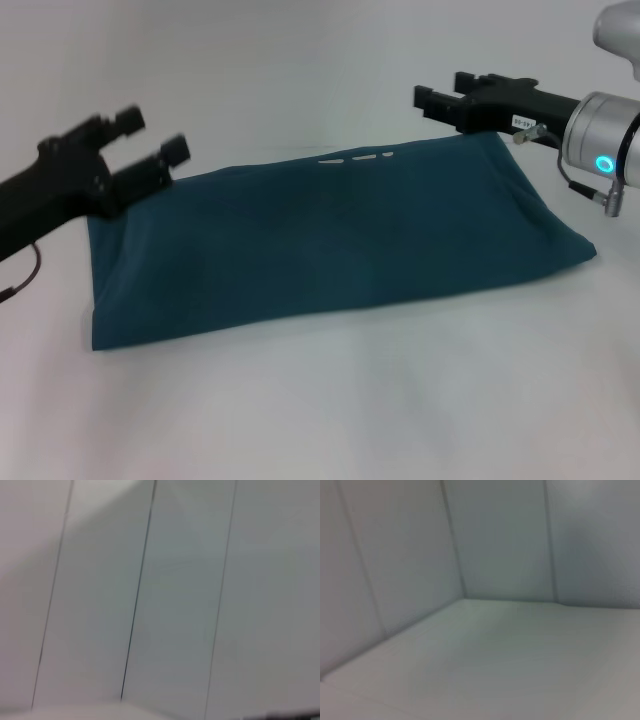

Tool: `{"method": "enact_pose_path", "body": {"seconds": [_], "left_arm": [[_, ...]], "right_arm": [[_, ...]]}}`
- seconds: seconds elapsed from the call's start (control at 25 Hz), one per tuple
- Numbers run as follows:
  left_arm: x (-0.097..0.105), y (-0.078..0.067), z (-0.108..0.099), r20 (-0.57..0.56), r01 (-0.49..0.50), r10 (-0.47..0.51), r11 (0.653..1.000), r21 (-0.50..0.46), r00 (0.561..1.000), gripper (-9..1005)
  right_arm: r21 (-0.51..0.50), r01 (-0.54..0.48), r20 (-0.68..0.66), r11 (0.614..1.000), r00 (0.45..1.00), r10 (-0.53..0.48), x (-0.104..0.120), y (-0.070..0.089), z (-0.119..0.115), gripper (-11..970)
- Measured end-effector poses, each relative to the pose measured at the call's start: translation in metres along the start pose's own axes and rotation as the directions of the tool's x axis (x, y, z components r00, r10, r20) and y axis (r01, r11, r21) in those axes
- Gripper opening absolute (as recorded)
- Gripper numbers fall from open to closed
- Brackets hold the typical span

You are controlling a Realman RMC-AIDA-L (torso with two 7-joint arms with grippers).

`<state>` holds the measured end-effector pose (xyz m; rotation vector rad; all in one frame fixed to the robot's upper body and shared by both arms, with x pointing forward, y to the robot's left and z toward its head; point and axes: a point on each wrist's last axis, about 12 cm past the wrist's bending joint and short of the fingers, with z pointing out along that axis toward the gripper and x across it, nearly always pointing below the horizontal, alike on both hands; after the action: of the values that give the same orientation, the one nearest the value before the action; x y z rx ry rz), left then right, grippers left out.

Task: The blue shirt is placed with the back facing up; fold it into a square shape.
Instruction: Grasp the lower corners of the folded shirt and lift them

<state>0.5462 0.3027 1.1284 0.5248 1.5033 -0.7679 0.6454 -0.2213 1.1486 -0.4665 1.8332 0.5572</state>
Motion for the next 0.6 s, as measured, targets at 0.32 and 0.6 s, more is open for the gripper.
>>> {"method": "enact_pose_path", "body": {"seconds": [0.32, 0.6], "left_arm": [[-0.007, 0.025, -0.012, -0.344, -0.062, 0.043, 0.997, -0.042, 0.938, 781], [-0.02, 0.036, -0.029, -0.536, -0.1, 0.038, 0.991, -0.087, 0.843, 781]], "right_arm": [[-0.091, -0.024, -0.017, 0.996, 1.0, 0.023, 0.018, 0.014, -0.003, 670], [-0.079, -0.137, -0.034, 0.987, 0.99, 0.135, 0.042, 0.012, -0.013, 668]]}}
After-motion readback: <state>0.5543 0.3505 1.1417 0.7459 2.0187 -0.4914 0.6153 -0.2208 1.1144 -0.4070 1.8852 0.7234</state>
